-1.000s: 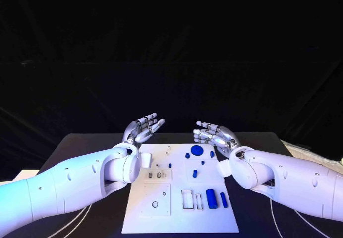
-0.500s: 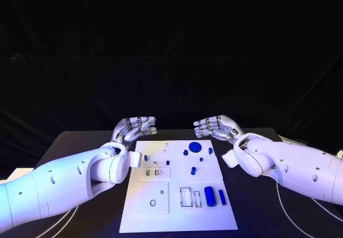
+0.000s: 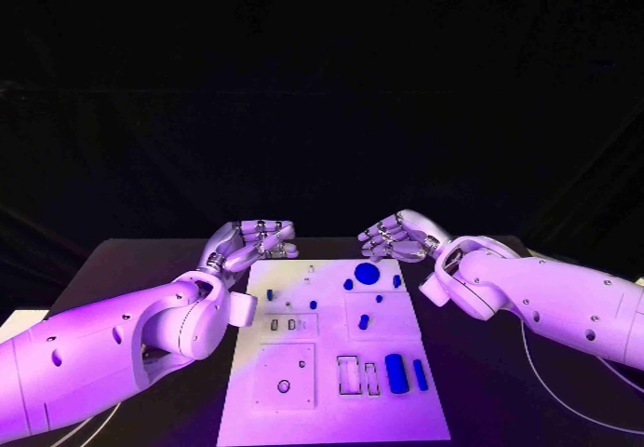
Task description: Assemble the parts on the task board
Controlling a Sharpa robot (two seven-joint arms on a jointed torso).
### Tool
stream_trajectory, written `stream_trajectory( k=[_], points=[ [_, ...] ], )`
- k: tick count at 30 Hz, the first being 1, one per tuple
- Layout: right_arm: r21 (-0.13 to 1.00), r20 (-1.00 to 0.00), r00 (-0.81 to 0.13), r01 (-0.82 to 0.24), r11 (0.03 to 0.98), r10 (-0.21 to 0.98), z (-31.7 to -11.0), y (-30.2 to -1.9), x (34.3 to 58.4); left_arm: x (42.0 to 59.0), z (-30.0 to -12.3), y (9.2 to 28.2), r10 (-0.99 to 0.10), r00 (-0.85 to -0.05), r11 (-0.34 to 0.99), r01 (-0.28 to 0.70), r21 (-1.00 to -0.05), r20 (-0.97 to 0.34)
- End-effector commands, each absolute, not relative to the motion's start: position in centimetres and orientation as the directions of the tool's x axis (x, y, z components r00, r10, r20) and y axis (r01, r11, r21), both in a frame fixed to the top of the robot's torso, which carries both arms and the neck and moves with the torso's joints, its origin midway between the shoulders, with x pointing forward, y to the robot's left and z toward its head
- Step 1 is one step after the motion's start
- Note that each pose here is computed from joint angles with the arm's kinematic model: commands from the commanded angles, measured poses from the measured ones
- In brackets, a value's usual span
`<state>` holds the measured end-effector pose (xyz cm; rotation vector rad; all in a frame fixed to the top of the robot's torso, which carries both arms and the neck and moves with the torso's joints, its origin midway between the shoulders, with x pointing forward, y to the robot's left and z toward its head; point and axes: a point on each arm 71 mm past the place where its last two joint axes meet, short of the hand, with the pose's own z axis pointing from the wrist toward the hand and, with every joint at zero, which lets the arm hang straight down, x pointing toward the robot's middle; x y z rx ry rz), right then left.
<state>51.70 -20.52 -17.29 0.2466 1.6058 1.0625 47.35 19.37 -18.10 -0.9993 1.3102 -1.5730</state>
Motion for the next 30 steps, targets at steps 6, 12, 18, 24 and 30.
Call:
stream_trajectory(
  k=[6,12,18,24,30],
  points=[
    [0.310,-0.948,-0.220,-0.474,0.824,0.231,-17.0,-19.2,51.7,45.9,-17.2,18.8,-0.908,-0.385,-0.191,0.026,-0.981,0.166],
    [0.145,-0.986,-0.144,-0.500,0.854,0.083,-16.4,-18.3,51.8,45.1,-16.6,18.5,-0.898,-0.402,-0.202,0.018,-0.979,0.178],
    [0.073,-0.992,-0.122,-0.525,0.848,0.010,-16.2,-17.3,51.6,44.7,-16.3,18.0,-0.889,-0.418,-0.210,0.014,-0.978,0.185],
    [0.041,-0.993,-0.117,-0.540,0.841,-0.027,-16.2,-16.6,51.5,44.7,-16.3,17.8,-0.887,-0.423,-0.212,0.012,-0.977,0.187],
    [0.020,-0.990,-0.127,-0.546,0.838,-0.059,-16.3,-16.3,51.4,44.7,-16.3,17.7,-0.886,-0.423,-0.212,0.010,-0.977,0.188]
  ],
)
